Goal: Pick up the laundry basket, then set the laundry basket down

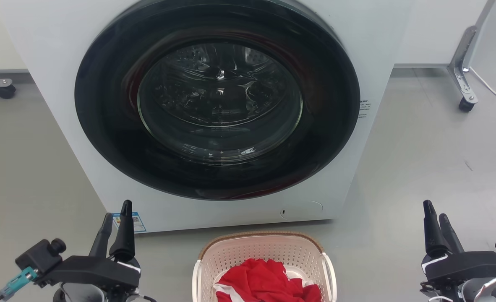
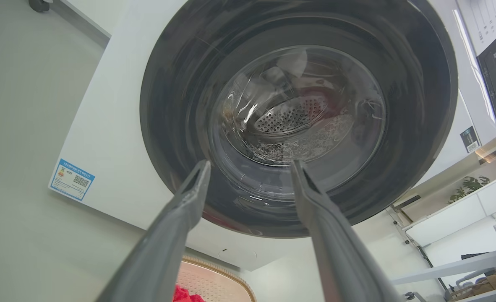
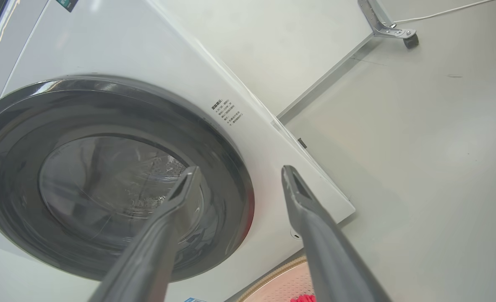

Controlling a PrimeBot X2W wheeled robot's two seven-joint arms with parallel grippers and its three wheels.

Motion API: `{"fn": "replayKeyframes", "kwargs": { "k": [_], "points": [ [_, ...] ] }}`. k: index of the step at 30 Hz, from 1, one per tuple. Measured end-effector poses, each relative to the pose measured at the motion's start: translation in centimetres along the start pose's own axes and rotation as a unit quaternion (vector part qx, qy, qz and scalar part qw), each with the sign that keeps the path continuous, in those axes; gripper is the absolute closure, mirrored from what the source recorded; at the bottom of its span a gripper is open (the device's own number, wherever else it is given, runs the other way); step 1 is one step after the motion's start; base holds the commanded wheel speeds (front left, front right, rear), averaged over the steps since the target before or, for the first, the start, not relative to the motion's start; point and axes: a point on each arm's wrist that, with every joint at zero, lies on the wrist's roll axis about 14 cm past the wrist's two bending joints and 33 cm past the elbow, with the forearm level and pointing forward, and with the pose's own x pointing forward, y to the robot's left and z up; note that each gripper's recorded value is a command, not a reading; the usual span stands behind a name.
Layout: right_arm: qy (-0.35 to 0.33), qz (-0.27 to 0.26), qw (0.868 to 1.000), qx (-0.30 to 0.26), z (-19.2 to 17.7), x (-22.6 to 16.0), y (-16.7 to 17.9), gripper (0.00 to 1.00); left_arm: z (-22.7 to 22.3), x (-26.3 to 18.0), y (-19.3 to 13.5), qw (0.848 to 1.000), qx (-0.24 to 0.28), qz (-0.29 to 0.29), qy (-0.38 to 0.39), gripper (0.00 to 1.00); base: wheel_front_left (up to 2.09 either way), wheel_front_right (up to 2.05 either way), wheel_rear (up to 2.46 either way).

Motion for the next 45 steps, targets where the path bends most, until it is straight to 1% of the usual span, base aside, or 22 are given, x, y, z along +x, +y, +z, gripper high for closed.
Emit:
{"fn": "replayKeyframes", "kwargs": {
  "k": [8, 9, 12, 20, 30, 38, 45],
  "points": [
    [-0.011, 0.018, 0.997, -0.071, 0.5, 0.1, 1.1, 0.00, 0.5, 0.0, -1.4, 0.998, 0.062, -0.019, -0.014, 0.00, 0.00, 0.00, 0.00],
    [-0.014, 0.022, 0.995, -0.091, 0.6, 0.1, 1.4, 0.00, 0.7, 0.0, -1.6, 0.996, 0.080, -0.022, -0.019, 0.00, 0.00, 0.00, 0.00],
    [-0.019, 0.028, 0.993, -0.116, 0.7, 0.1, 1.8, 0.00, 0.8, 0.0, -2.0, 0.994, 0.104, -0.027, -0.025, 0.00, 0.00, 0.00, 0.00],
    [-0.034, 0.040, 0.982, -0.180, 1.0, 0.0, 2.5, 0.00, 0.8, 0.0, -2.8, 0.987, 0.154, -0.039, -0.036, 0.00, 0.00, 0.00, 0.00],
    [-0.052, 0.057, 0.965, -0.249, 1.2, -0.2, 3.6, 0.00, 1.0, -0.2, -3.9, 0.973, 0.216, -0.052, -0.057, 0.00, 0.00, 0.00, 0.00],
    [-0.067, 0.071, 0.949, -0.300, 1.2, -0.3, 4.4, 0.00, 0.9, -0.4, -4.7, 0.958, 0.271, -0.066, -0.071, 0.00, 0.00, 0.00, 0.00],
    [-0.081, 0.078, 0.935, -0.335, 1.3, -0.5, 4.8, 0.00, 0.8, -0.5, -5.2, 0.946, 0.306, -0.072, -0.077, 0.00, 0.00, 0.00, 0.00]
  ]
}}
